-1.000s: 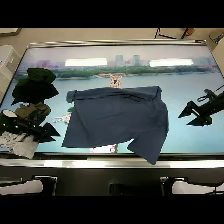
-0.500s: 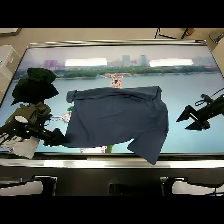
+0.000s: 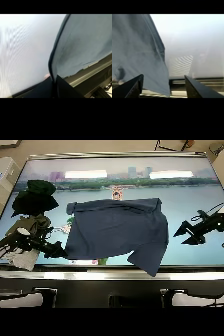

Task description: Fold the clothes and pants, and hang the long-sleeved shirts on hangers.

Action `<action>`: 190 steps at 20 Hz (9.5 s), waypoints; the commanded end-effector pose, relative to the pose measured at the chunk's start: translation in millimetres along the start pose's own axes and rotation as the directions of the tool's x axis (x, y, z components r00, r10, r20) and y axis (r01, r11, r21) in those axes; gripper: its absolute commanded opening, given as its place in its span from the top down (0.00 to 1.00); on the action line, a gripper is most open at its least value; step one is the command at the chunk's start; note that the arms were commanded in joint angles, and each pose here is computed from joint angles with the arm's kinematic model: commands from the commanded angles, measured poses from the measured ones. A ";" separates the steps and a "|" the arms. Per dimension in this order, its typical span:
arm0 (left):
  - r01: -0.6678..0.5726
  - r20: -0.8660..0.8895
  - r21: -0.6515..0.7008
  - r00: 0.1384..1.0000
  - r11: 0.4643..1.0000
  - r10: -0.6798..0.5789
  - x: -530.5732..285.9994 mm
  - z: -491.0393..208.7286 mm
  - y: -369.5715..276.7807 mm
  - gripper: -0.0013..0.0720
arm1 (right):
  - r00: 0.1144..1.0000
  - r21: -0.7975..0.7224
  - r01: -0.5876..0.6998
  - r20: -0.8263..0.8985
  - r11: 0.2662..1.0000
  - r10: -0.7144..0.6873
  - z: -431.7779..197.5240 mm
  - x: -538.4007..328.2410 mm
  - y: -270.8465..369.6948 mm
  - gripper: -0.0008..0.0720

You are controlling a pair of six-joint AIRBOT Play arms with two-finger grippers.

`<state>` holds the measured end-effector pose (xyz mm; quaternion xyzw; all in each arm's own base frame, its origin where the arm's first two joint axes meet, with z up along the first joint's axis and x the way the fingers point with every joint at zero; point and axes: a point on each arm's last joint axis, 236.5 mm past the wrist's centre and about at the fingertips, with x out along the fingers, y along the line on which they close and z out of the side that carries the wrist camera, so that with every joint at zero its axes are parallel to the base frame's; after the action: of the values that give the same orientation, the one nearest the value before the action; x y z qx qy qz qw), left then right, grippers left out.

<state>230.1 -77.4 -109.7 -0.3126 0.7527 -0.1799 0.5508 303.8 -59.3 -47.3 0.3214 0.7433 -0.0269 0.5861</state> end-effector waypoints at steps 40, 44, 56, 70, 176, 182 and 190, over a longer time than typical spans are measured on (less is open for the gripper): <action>-0.651 0.847 0.365 -0.064 0.666 -0.527 -485.9 -185.9 -393.8 0.96 | -0.091 -0.422 0.373 0.870 0.827 0.485 -248.3 -480.4 204.6 0.93; -0.429 0.867 0.453 0.416 0.781 -0.274 -372.7 -18.9 -309.9 0.95 | 0.687 -0.473 0.160 0.684 0.867 0.247 -108.9 -289.9 172.9 0.93; -0.080 0.641 0.102 0.767 0.992 -0.004 -133.1 240.0 -101.4 0.95 | 0.822 -0.315 -0.009 0.538 0.949 0.186 161.3 11.2 200.6 0.93; -0.122 0.650 0.232 0.758 0.965 -0.060 -153.3 277.2 -134.1 0.95 | 0.772 -0.259 -0.084 0.594 0.962 0.227 192.5 -34.3 199.1 0.93; 0.001 0.155 0.046 0.988 0.999 -0.008 -130.2 156.2 -57.5 0.07 | 0.954 -0.211 -0.196 0.183 0.958 0.236 109.5 -27.7 112.8 0.04; -0.042 0.327 0.117 0.945 0.992 0.001 -195.2 132.7 -92.6 0.07 | 0.978 -0.016 -0.181 0.097 0.983 0.182 105.7 -17.9 2.1 0.01; -0.079 0.326 0.209 0.945 0.975 0.007 -183.1 103.1 -160.5 0.07 | 0.931 -0.096 -0.363 -0.016 0.927 0.363 115.0 36.9 40.9 0.01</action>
<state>411.6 -46.3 74.9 -0.2666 0.6349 -0.1878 0.7004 411.0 -75.0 -90.7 0.4116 0.6787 0.0815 0.6027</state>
